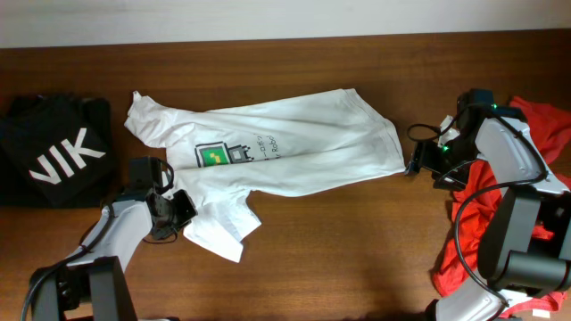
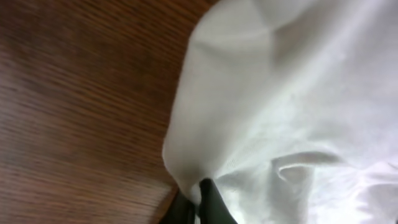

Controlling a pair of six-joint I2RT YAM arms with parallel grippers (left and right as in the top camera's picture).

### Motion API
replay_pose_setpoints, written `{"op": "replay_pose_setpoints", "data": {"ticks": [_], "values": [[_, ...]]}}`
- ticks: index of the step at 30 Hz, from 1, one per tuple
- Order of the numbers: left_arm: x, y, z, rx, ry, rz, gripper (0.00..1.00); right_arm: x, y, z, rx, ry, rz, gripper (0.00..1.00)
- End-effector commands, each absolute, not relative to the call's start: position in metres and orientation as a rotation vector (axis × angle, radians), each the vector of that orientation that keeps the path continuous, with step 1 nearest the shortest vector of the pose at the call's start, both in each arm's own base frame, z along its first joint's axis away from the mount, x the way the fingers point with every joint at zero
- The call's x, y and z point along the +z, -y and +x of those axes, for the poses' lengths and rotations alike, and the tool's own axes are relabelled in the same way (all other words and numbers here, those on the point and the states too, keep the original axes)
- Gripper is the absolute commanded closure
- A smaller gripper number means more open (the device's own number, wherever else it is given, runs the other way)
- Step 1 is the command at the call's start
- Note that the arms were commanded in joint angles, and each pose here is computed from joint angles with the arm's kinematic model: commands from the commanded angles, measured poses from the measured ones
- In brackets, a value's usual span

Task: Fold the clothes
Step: 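Grasp the white shirt's right edge with the right gripper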

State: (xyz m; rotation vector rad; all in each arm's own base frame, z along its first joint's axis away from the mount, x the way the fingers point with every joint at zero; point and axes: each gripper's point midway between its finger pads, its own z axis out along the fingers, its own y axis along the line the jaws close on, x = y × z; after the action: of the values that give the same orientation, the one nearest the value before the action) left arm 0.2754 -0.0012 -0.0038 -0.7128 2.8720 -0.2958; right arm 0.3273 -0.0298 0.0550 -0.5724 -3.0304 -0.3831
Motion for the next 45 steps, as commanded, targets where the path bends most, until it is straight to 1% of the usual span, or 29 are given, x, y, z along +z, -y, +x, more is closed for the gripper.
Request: {"op": "replay_pose_setpoints", "data": {"ticks": [1,4,8,13,23,27,31,35,40,41,42,43,45], "values": [[-0.014,0.015,0.262,-0.391,-2.934,-0.714,1.00,0.053,0.025,0.326,-0.390,3.024,-0.558,0.25],[-0.007,0.013,0.262,-0.385,-2.944,-0.677,1.00,0.053,0.025,0.326,-0.392,3.024,-0.558,0.26],[0.017,0.006,0.270,-0.355,-2.919,-0.614,1.00,0.048,0.020,0.322,-0.394,3.010,-0.540,0.27],[0.044,0.004,0.275,-0.338,-2.872,-0.596,1.00,0.027,0.006,0.328,-0.399,3.068,-0.486,0.27],[0.044,0.005,0.269,-0.338,-2.895,-0.604,1.00,-0.008,0.001,0.348,-0.419,3.138,-0.642,0.27],[0.044,0.005,0.269,-0.338,-2.895,-0.604,1.00,-0.019,-0.004,0.358,-0.438,3.165,-0.615,0.27],[0.044,0.005,0.269,-0.338,-2.895,-0.604,1.00,-0.020,-0.014,0.362,-0.468,3.180,-0.575,0.27],[0.044,0.005,0.269,-0.338,-2.895,-0.604,1.00,-0.019,-0.021,0.362,-0.470,3.183,-0.548,0.39],[0.044,0.005,0.269,-0.338,-2.894,-0.604,1.00,-0.019,-0.021,0.362,-0.474,3.182,-0.546,0.48],[0.044,0.005,0.269,-0.338,-2.894,-0.604,1.00,-0.019,-0.021,0.362,-0.474,3.183,-0.546,0.52],[0.044,0.005,0.269,-0.337,-2.894,-0.604,1.00,-0.019,-0.021,0.362,-0.474,3.182,-0.546,0.59],[0.044,0.005,0.269,-0.338,-2.894,-0.604,1.00,-0.019,-0.021,0.362,-0.474,3.183,-0.546,0.64],[0.044,0.005,0.269,-0.338,-2.894,-0.604,1.00,-0.019,-0.021,0.363,-0.476,3.189,-0.546,0.80]]}}
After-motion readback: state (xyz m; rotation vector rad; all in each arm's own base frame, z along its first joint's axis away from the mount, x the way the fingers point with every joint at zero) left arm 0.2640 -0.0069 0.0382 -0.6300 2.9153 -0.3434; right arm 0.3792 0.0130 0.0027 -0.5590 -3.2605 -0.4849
